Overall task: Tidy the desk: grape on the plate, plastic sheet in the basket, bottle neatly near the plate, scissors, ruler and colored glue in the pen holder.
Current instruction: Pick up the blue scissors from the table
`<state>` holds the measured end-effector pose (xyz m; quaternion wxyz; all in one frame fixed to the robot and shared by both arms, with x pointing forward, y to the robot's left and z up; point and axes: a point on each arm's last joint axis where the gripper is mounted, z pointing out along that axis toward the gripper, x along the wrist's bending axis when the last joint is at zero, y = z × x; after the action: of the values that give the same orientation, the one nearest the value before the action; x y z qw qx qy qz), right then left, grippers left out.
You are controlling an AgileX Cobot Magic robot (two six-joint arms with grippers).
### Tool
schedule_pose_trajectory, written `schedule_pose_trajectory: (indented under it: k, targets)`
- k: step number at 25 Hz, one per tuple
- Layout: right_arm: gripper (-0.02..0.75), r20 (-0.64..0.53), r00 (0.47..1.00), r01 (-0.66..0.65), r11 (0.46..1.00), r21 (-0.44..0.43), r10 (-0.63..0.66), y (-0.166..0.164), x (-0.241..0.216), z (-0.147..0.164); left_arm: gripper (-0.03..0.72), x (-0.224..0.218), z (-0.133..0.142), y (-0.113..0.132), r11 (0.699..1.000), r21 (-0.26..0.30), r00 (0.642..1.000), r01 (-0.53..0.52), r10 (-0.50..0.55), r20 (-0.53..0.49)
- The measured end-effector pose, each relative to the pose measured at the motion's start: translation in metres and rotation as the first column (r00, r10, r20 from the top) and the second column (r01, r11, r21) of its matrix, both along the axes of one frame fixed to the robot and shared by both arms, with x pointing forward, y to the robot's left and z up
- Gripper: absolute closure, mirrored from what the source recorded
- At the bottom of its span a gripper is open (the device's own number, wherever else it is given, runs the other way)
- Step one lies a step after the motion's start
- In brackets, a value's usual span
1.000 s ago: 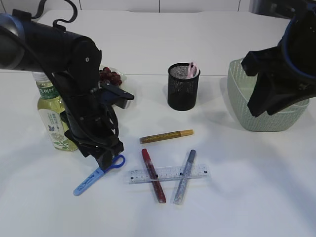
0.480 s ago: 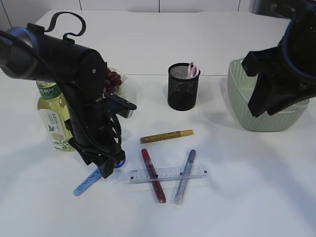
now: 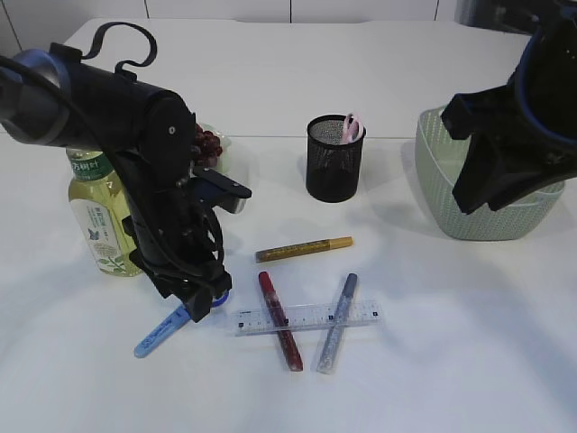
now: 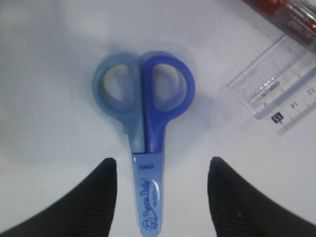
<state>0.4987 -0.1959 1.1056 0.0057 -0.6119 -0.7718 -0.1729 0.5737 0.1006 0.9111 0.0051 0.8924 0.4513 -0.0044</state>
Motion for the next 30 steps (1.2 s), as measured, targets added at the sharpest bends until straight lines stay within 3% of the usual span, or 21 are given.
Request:
schedule_pose_trajectory:
  k: [30]
  targets:
    - [0.498,0.002,1.000,0.000,1.000,-0.006,0.000,-0.001,0.000,0.000,0.263,0.003,-0.025,-0.002,1.000,0.009,1.000,0.000,0.000,-0.019]
